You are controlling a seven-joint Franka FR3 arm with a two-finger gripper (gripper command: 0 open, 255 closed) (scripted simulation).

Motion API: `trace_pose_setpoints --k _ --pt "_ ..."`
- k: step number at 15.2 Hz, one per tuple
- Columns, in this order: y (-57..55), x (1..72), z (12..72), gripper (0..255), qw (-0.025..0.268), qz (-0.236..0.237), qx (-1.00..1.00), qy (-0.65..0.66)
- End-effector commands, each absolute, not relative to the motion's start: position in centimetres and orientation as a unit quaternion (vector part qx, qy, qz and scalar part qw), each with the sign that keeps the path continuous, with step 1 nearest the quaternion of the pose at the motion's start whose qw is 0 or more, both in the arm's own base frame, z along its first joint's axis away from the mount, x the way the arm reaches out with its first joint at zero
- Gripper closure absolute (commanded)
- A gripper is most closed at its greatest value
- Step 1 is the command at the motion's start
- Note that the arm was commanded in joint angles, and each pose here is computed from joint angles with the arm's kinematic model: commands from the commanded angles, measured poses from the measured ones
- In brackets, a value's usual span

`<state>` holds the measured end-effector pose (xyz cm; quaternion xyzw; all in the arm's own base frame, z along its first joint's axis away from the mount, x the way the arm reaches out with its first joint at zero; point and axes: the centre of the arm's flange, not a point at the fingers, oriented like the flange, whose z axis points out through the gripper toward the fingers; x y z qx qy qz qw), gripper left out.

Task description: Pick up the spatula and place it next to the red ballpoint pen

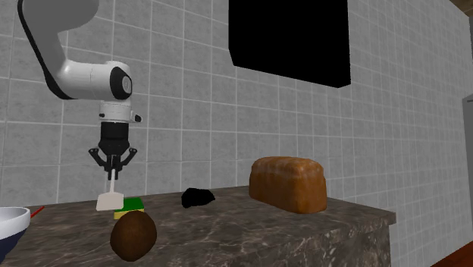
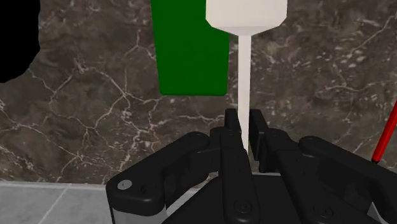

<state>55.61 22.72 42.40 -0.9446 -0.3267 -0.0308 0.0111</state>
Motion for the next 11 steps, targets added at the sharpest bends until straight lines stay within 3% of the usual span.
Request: trace_pose_setpoints --k 1,11 --pt "25.3 55.4 42.5 255 0.011 -0.031 -0.945 -0.326" --pt "25.5 55.4 37.7 255 0.011 -0.031 -0.945 -0.326"
